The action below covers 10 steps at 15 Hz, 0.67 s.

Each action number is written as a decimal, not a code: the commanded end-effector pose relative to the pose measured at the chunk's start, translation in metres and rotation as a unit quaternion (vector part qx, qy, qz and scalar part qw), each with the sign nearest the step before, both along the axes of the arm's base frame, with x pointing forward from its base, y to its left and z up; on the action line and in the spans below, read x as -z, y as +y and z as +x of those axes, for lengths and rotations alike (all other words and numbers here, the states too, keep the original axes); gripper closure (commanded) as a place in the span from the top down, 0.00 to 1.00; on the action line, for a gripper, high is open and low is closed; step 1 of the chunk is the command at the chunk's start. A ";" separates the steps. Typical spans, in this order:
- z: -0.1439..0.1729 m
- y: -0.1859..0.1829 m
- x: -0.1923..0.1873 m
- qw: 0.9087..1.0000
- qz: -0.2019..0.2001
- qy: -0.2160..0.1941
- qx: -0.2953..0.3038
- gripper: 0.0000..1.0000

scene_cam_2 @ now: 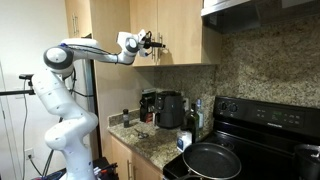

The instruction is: Open the right overhead cabinet door

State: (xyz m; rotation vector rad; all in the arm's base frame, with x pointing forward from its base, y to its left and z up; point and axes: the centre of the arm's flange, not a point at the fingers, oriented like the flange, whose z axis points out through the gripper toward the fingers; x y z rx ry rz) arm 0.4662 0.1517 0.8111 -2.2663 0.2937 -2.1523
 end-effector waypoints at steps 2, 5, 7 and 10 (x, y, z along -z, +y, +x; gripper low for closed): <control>0.004 0.002 0.004 1.000 0.001 0.008 -0.020 0.56; -0.002 0.013 0.005 0.999 -0.003 0.011 -0.039 0.35; -0.008 0.024 0.006 0.998 -0.013 0.013 -0.053 0.21; -0.011 0.019 0.005 0.998 -0.021 0.014 -0.054 0.02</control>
